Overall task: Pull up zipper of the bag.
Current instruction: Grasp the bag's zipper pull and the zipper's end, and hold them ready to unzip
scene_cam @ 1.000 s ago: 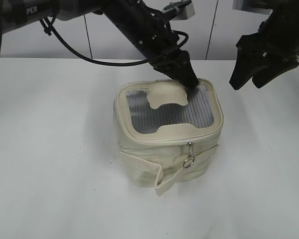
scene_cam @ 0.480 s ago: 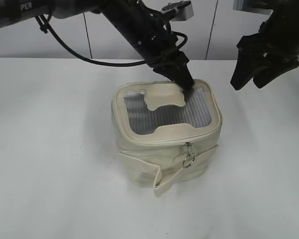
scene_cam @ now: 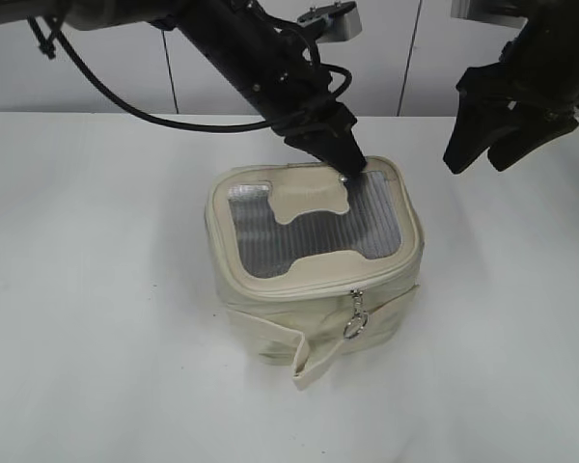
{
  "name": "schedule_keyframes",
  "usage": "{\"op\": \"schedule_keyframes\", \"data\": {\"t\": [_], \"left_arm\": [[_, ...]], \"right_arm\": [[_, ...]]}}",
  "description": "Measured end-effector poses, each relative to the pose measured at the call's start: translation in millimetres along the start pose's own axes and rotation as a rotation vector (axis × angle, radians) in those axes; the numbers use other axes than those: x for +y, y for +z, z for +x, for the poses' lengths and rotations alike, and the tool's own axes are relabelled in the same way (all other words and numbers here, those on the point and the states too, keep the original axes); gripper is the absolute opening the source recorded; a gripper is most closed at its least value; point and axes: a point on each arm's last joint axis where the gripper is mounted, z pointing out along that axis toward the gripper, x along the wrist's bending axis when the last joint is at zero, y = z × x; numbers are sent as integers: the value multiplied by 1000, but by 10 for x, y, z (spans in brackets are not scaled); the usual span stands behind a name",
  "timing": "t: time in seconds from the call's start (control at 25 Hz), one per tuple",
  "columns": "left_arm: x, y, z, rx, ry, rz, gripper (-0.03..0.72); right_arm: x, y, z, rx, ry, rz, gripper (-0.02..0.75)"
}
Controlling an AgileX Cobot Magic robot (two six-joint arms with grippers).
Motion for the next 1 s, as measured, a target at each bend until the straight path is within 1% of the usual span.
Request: {"op": "schedule_keyframes", "data": {"t": [0.24, 0.44, 0.6, 0.84, 1.0], "left_arm": [[-38, -22, -97, 7, 15, 18, 38], [-75, -40, -162, 3, 21, 37, 38], [-60, -81, -260, 5, 50, 49, 38], [-45, -28, -431, -10, 114, 78, 38], [-56, -21, -424, 2, 134, 90, 38]], "right_arm": [[-22, 7, 5, 5, 11, 4, 505], [-280, 60, 37, 22, 34, 60, 498], [-487, 19, 114, 52, 49, 41, 456], [-657, 187, 160, 129, 55, -14, 443], [-655, 261, 128, 113, 33, -68, 442]]}}
